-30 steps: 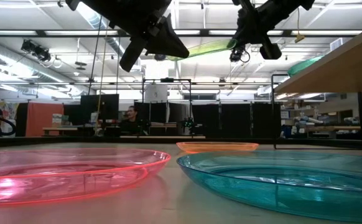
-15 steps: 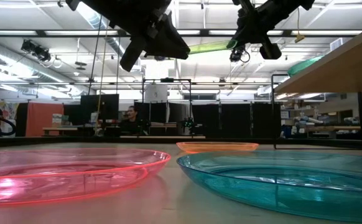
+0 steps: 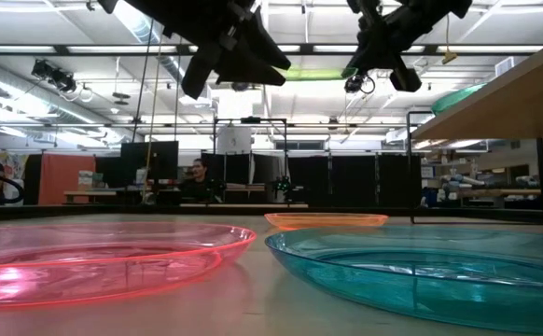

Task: Place and stack plates onto a shelf
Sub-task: Stack the green transparent plate on top of the pink transparent plate on the shelf

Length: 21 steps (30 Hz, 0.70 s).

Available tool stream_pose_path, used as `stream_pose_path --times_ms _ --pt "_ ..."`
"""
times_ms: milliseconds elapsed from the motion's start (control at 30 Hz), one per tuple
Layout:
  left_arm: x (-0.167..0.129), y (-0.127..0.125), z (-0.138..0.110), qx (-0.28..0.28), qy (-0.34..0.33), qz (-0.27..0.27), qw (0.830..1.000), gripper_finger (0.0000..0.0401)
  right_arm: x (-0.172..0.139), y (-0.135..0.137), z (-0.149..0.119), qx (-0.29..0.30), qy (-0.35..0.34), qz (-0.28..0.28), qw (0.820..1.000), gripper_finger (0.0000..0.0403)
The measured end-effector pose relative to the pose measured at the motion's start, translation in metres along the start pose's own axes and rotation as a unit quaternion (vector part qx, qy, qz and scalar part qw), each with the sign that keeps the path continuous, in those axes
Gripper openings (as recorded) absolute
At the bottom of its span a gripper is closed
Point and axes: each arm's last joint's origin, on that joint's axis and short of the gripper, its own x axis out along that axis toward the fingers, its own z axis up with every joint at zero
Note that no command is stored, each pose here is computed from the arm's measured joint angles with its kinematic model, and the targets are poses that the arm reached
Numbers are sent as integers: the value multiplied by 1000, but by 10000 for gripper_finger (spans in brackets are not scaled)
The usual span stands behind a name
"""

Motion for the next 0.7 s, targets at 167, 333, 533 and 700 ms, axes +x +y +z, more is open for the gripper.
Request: stream_pose_path --times_ms 167,333,533,700 --pt "0 0 0 0 0 0 1000 163 -2 -8 9 -8 -15 -14 1000 6" --pt "-3 -3 4 1 -8 -4 1000 163 -7 -18 20 -16 -26 -17 999 5" --pt "-7 -8 9 -63 -14 -15 998 163 -25 -22 18 -14 16 21 1000 5" --pt "-7 -11 7 -105 -3 -26 994 163 -49 -20 -3 -15 92 47 995 5"
